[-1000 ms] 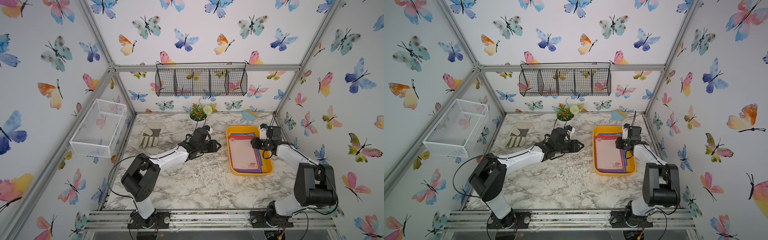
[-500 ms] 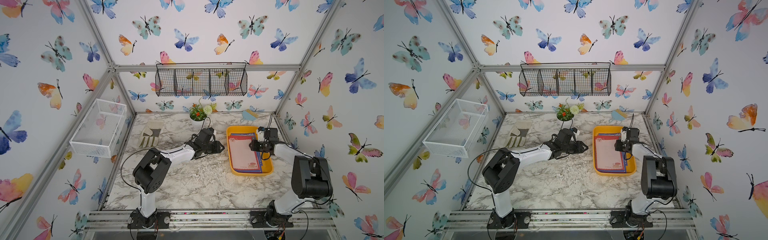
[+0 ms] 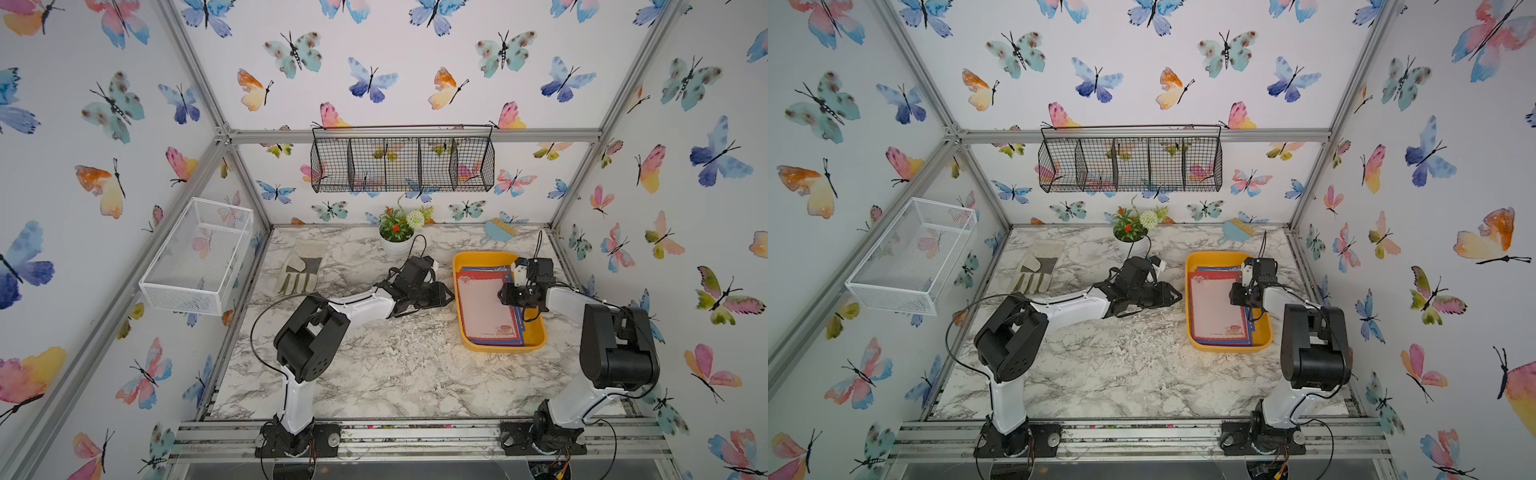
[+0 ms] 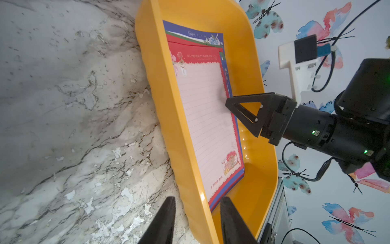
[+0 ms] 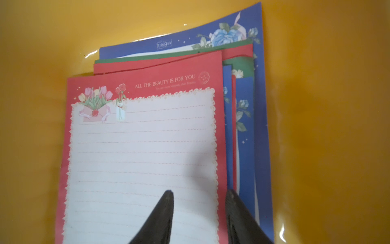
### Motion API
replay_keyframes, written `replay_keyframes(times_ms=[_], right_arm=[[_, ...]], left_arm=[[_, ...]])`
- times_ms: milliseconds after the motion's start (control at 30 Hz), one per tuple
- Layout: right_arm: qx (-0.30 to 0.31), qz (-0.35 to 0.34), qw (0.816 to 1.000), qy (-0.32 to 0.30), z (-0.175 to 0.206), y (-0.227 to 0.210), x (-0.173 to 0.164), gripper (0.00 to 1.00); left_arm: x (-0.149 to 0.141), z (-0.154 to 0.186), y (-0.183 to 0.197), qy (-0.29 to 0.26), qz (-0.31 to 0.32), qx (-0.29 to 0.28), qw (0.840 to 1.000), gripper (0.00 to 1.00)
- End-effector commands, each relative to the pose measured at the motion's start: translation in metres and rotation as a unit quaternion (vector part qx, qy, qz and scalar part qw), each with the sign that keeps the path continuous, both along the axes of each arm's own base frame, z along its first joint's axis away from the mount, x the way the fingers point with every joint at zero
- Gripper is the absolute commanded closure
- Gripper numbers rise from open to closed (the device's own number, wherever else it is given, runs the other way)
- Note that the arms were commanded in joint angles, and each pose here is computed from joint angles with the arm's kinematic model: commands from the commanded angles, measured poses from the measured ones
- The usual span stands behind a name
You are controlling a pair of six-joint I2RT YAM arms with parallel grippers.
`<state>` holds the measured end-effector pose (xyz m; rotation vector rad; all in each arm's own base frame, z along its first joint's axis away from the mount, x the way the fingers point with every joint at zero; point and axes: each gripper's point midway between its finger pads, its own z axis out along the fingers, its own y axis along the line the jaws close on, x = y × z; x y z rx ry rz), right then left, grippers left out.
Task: Take out the stationery paper from the storage box
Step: Pick up the stationery paper from the storage box.
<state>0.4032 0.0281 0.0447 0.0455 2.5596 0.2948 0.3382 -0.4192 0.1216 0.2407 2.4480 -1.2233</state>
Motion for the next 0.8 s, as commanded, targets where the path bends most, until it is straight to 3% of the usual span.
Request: replay_keyframes(times_ms=[0, 767], right_arm=[[-0.003, 0.001, 1.0, -0.001, 0.0, -0.003, 0.004, 0.56], [-0.007, 0.001, 1.0, 0.005, -0.003, -0.004, 0.004, 0.54]], left_arm=[[-0.002, 0.001, -0.008, 0.003, -0.012, -0.009, 1.0, 0.61], [-0.006, -0.003, -0.019, 0.014, -0.024, -0.014, 1.0, 0.62]])
